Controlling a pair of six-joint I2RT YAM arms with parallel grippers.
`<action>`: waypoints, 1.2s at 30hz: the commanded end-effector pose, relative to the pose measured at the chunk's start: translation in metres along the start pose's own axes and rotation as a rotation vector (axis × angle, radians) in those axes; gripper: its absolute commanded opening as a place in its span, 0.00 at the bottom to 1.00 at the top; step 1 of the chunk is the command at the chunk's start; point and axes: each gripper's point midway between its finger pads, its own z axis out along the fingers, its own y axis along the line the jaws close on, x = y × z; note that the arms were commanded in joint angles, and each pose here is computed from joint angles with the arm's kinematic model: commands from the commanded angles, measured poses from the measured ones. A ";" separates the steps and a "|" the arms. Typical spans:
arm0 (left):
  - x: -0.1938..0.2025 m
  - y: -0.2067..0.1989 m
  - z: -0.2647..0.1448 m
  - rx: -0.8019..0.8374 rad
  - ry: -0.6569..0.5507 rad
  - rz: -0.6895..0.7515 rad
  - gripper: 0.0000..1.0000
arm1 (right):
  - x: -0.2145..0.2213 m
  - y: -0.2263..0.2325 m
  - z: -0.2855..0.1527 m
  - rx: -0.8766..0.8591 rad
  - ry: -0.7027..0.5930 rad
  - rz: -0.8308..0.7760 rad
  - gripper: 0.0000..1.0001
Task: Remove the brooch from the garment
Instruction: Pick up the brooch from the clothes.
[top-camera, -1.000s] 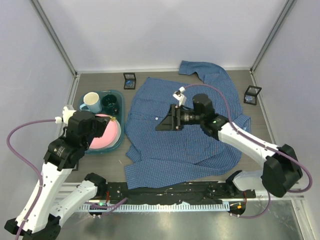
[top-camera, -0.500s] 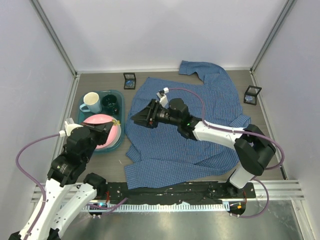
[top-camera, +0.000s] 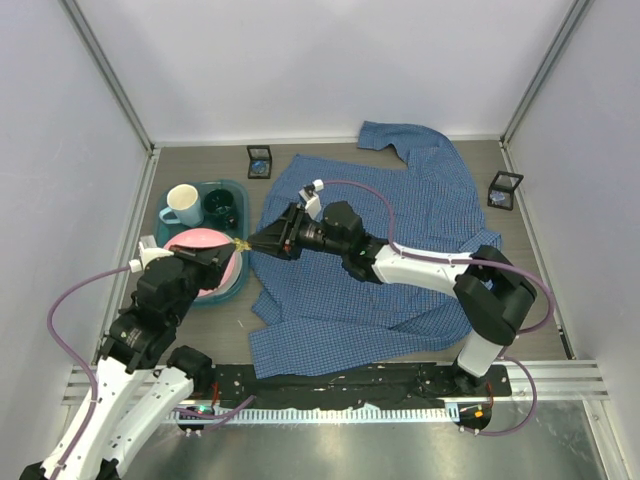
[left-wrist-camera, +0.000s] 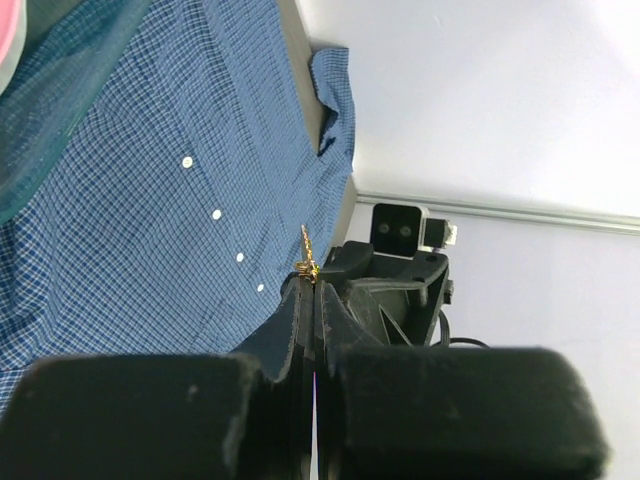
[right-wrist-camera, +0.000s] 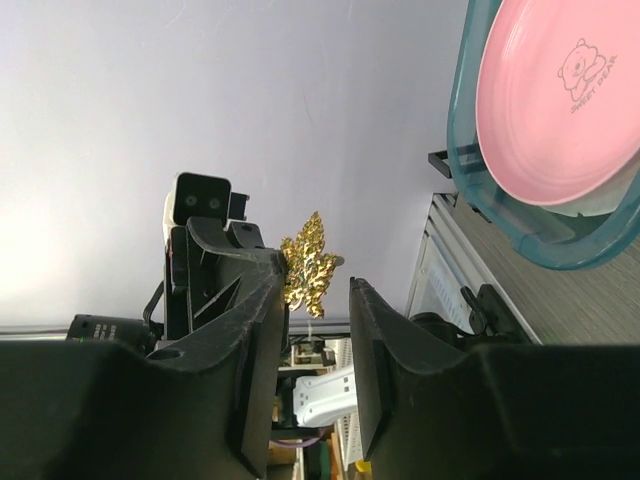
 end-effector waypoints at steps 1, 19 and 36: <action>-0.001 -0.020 -0.003 0.084 0.002 -0.025 0.00 | -0.006 0.026 0.003 -0.090 -0.030 0.024 0.38; -0.002 -0.023 -0.002 0.096 -0.006 -0.019 0.00 | 0.007 0.038 -0.008 -0.151 0.011 0.075 0.31; 0.001 -0.025 -0.002 0.107 0.013 -0.001 0.00 | 0.015 0.045 -0.005 -0.180 0.030 0.087 0.01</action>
